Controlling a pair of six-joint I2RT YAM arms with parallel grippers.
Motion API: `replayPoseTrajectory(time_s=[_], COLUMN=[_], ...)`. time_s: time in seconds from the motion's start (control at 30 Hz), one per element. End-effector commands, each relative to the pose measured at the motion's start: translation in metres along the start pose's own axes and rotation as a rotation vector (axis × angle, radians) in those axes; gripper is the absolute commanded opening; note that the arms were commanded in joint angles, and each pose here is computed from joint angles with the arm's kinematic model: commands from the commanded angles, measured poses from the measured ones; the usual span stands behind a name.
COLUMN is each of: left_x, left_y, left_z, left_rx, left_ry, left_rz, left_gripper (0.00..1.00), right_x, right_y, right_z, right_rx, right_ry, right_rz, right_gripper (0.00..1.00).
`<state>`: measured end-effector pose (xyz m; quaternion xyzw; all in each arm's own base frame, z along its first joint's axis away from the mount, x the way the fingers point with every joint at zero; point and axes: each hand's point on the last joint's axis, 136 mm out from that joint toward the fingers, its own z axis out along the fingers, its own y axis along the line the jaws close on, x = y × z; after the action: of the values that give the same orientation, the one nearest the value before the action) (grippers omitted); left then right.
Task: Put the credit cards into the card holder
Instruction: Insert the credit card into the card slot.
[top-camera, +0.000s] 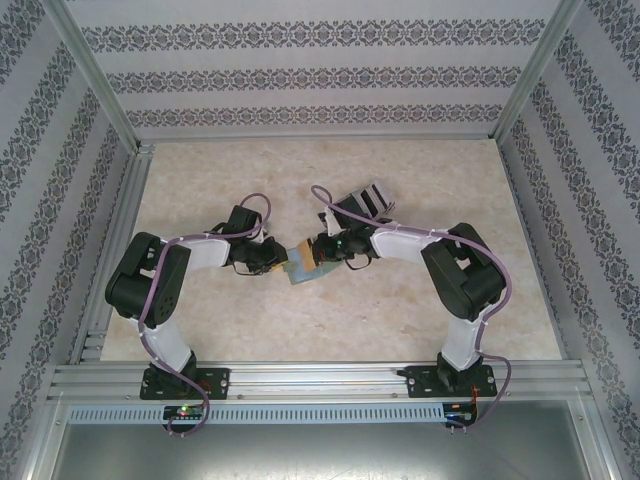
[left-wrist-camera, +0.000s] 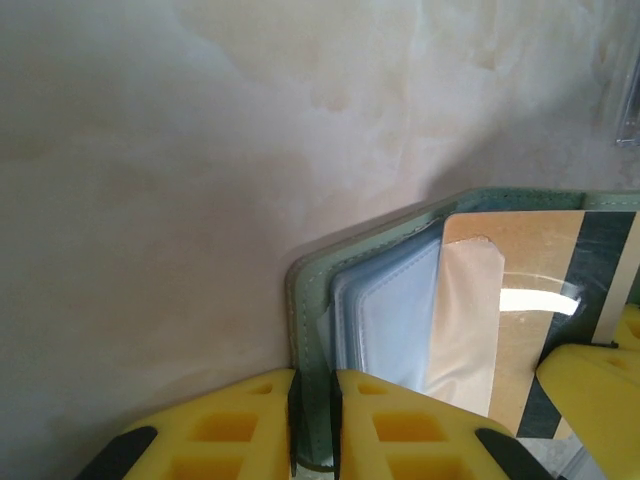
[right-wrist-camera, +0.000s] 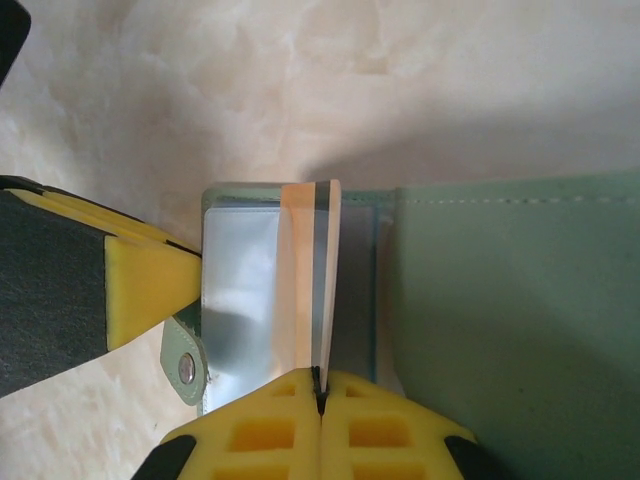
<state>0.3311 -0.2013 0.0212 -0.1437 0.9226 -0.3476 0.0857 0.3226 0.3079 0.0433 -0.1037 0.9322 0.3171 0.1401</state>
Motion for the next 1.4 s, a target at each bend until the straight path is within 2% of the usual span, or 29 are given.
replayPoseTrajectory(time_s=[0.0, 0.17, 0.47, 1.03, 1.1, 1.17, 1.3, 1.37], left_x=[-0.002, -0.003, -0.003, -0.003, -0.002, -0.003, -0.003, -0.005], left_y=[-0.005, -0.006, -0.007, -0.009, -0.009, -0.008, -0.008, -0.01], left_z=[0.005, 0.005, 0.002, -0.003, -0.003, -0.002, 0.0, 0.0], left_rx=[0.0, 0.004, 0.001, 0.001, -0.003, -0.004, 0.0, 0.002], left_ry=[0.001, -0.001, -0.006, -0.015, -0.015, -0.013, -0.01, -0.012], left_rz=[0.033, 0.031, 0.036, 0.044, 0.046, 0.045, 0.044, 0.046], left_gripper=[0.19, 0.19, 0.19, 0.19, 0.19, 0.19, 0.19, 0.19], right_x=[0.041, 0.048, 0.04, 0.049, 0.05, 0.051, 0.046, 0.04], right_y=[-0.025, -0.027, -0.019, -0.006, -0.008, -0.011, -0.009, -0.006], right_z=[0.014, 0.007, -0.017, 0.019, 0.018, 0.014, -0.001, -0.009], right_rx=[0.125, 0.146, 0.091, 0.071, 0.1, 0.139, 0.169, 0.184], right_ry=[0.141, 0.174, 0.132, 0.207, 0.215, 0.22, 0.192, 0.178], right_rz=[-0.02, -0.027, 0.026, 0.024, 0.005, -0.02, -0.051, -0.071], right_gripper=[0.0, 0.0, 0.0, 0.01, 0.05, 0.17, 0.33, 0.36])
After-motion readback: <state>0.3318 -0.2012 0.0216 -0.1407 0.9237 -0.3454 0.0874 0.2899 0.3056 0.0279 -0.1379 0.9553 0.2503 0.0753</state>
